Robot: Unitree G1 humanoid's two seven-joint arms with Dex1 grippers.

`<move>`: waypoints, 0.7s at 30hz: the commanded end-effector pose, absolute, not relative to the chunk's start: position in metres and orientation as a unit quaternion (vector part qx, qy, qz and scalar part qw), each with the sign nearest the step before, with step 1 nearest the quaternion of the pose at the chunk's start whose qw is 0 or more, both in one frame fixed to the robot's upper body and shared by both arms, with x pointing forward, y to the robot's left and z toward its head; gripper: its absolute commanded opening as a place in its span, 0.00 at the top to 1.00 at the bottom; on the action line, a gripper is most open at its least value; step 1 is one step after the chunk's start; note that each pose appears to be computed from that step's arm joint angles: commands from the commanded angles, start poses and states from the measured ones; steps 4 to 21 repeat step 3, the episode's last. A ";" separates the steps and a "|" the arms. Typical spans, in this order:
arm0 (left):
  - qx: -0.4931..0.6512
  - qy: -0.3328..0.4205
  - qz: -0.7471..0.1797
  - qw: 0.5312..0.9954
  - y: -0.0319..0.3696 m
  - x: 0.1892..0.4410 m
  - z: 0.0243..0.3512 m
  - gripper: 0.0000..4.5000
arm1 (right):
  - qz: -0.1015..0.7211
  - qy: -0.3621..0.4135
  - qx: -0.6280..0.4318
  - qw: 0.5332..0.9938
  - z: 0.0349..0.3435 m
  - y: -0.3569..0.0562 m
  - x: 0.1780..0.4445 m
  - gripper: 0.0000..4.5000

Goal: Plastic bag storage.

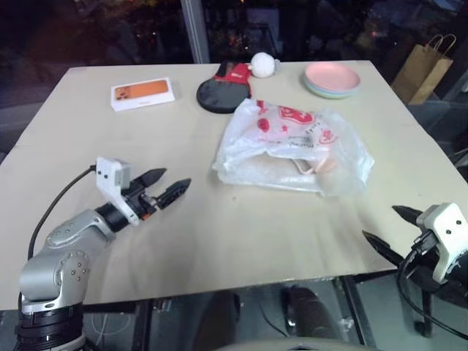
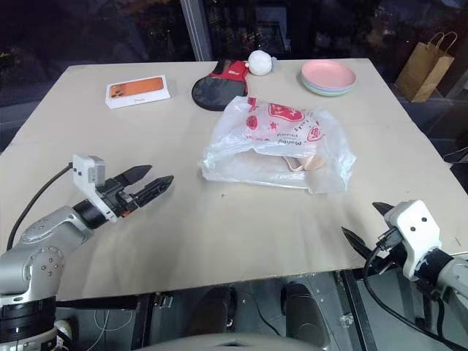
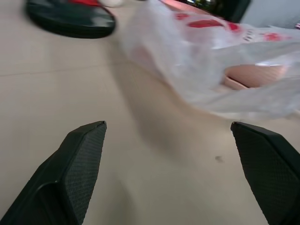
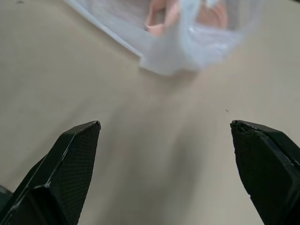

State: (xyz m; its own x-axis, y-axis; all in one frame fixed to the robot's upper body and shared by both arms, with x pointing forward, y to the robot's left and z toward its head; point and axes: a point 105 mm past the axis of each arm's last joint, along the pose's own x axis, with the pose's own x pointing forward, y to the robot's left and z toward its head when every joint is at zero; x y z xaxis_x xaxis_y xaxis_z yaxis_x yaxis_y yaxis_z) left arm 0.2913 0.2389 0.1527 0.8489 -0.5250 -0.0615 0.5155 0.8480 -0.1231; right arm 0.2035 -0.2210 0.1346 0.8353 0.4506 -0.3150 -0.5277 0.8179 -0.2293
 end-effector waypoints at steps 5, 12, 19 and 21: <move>-0.039 0.013 -0.253 0.967 0.253 0.294 0.177 0.01 | 0.241 0.100 -0.170 0.950 0.139 -0.232 0.205 0.00; -0.039 0.013 -0.253 0.967 0.253 0.294 0.177 0.01 | 0.241 0.100 -0.170 0.950 0.139 -0.232 0.205 0.00; -0.039 0.013 -0.253 0.967 0.253 0.294 0.177 0.01 | 0.241 0.100 -0.170 0.950 0.139 -0.232 0.205 0.00; -0.039 0.013 -0.253 0.967 0.253 0.294 0.177 0.01 | 0.241 0.100 -0.170 0.950 0.139 -0.232 0.205 0.00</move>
